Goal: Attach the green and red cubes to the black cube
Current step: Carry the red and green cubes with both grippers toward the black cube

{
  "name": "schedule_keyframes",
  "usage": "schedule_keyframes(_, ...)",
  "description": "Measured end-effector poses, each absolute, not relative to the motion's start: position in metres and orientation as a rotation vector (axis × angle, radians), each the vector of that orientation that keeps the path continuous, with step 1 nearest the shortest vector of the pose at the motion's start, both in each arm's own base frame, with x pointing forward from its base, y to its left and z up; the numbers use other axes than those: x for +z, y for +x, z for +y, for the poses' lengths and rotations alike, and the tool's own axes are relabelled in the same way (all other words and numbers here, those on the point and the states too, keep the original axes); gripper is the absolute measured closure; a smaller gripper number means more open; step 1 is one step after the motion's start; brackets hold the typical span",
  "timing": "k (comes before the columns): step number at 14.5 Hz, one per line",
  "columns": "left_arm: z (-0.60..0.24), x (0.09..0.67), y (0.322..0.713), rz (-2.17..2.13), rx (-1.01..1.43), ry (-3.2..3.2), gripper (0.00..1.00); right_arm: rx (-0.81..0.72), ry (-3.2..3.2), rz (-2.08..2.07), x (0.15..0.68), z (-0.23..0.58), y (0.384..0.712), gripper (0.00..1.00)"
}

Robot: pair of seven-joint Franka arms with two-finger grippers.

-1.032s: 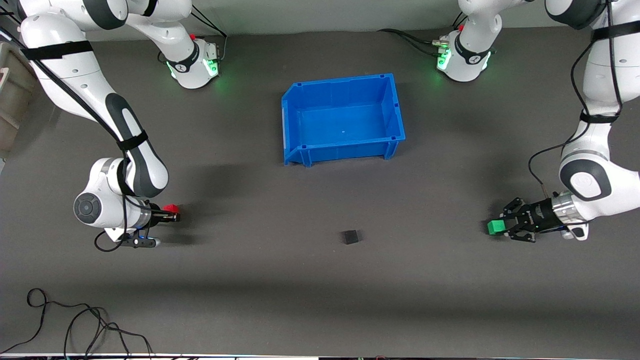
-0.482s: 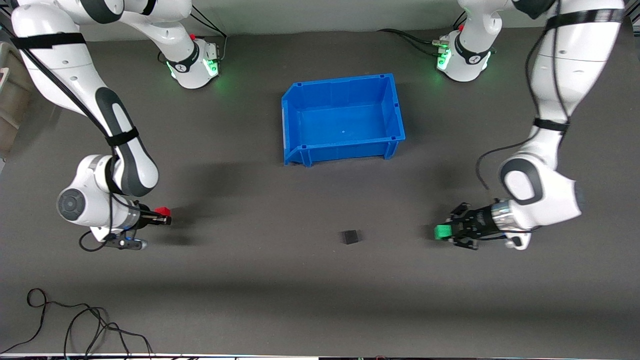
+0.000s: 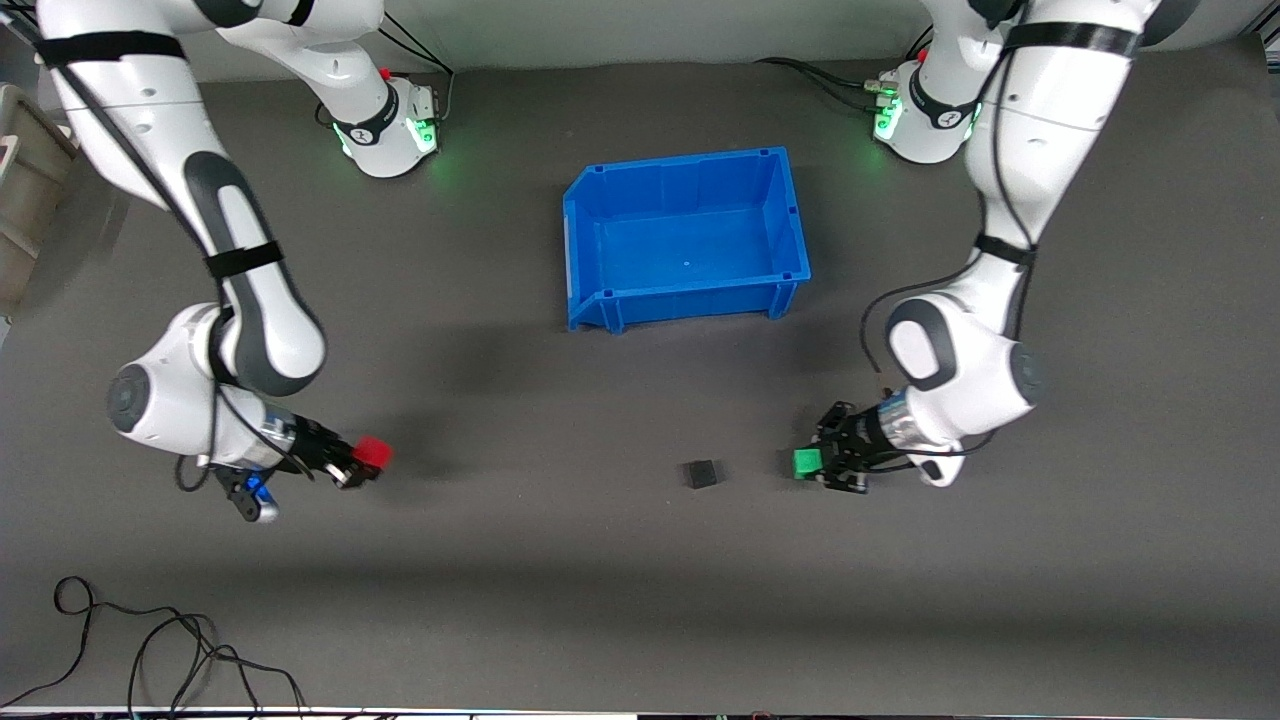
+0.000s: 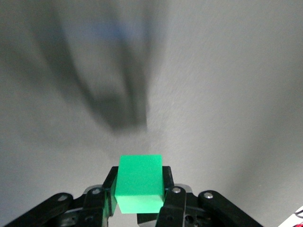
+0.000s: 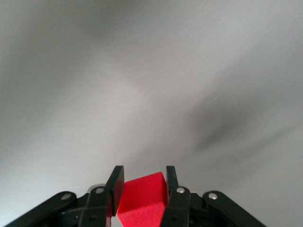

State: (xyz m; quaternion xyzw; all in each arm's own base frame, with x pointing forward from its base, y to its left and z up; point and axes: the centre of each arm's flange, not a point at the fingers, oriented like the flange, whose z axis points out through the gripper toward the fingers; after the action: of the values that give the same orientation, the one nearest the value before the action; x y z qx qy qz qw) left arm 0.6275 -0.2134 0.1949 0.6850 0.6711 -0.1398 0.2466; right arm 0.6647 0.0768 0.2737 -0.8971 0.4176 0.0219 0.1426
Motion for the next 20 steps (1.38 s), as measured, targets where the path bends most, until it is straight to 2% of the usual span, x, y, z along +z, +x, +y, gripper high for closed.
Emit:
schedule_keyframes(3, -0.250, 0.188, 0.624, 1.889, -0.409, 1.797, 0.60, 0.063, -2.338, 1.548, 0.313, 0.151, 0.679, 0.59)
schedule_keyframes(5, -0.269, 0.186, 0.623, 1.936, -0.399, 1.745, 0.60, 0.091, -2.214, 1.710, 0.320, 0.183, 0.682, 0.59)
schedule_keyframes(11, -0.307, 0.176, 0.630, 1.968, -0.426, 1.688, 0.60, 0.211, -2.014, 2.028, 0.287, 0.285, 0.677, 0.59)
schedule_keyframes(15, -0.313, 0.170, 0.632, 1.967, -0.430, 1.687, 0.60, 0.143, -2.044, 2.156, 0.269, 0.342, 0.675, 0.59)
schedule_keyframes(20, -0.325, 0.170, 0.627, 1.935, -0.419, 1.745, 0.60, 0.152, -1.971, 2.257, 0.228, 0.372, 0.678, 0.59)
